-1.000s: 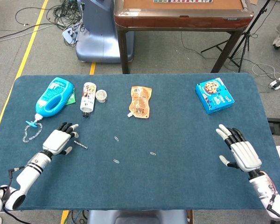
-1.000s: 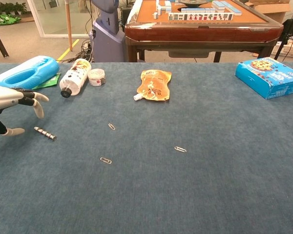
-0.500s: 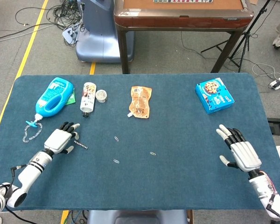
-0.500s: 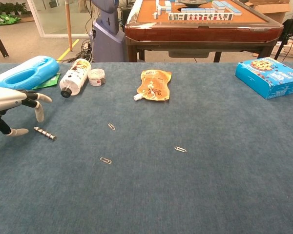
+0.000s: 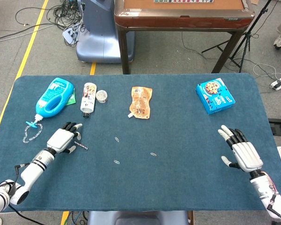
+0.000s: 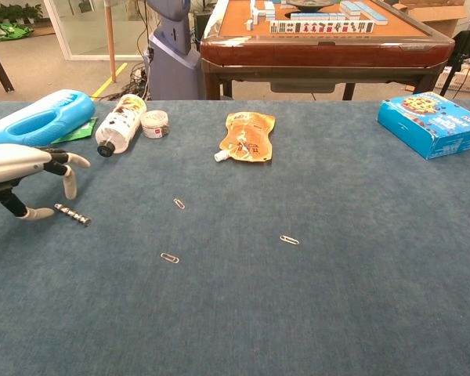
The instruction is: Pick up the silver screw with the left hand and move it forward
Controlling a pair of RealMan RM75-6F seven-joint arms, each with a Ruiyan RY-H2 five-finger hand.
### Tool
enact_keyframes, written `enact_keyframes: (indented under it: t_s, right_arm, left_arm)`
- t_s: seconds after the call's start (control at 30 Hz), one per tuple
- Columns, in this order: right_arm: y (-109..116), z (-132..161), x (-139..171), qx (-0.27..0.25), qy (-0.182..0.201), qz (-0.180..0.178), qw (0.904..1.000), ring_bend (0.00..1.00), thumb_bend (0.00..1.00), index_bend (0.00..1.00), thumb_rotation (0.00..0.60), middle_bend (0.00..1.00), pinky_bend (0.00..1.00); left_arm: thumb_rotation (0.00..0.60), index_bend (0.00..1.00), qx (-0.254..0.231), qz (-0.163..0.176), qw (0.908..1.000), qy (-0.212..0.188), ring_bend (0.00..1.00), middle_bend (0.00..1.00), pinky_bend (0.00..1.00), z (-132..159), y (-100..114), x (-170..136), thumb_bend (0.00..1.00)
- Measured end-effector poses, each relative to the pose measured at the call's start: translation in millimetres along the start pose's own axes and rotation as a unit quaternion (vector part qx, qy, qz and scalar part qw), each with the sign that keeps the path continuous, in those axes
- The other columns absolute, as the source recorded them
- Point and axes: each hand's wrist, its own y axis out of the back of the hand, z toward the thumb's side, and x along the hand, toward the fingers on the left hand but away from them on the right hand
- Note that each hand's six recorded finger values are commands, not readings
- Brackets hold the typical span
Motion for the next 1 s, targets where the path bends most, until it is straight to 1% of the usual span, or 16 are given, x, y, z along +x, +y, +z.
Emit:
enact_keyframes:
  t_s: [0.27,0.77,1.0]
  right_arm:
    - [-1,-2,0,0.002,-0.003,0.001,1.0,0.0,0.3,0.0,0.6,0.0,0.0]
    - [-3,-3,-1,0.006,-0.007,0.003,1.0,0.0,0.3,0.0,0.6,0.0,0.0]
    - [-3,-4,-1,0.007,-0.008,0.002,0.9999,0.0,0.31,0.0,0.6,0.0,0.0]
  left_arm:
    - [0.6,0.43,-0.004,0.0,1.0,-0.002,0.0,0.0,0.0,-1,-2,4,0.36]
    - [0.6,0.49,-0.009,0.0,0.9999,-0.005,0.0,0.0,0.0,-4,-3,10,0.37]
    - [0.6,0.5,-0.012,-0.003,0.9999,-0.004,0.0,0.0,0.0,-6,-5,11,0.37]
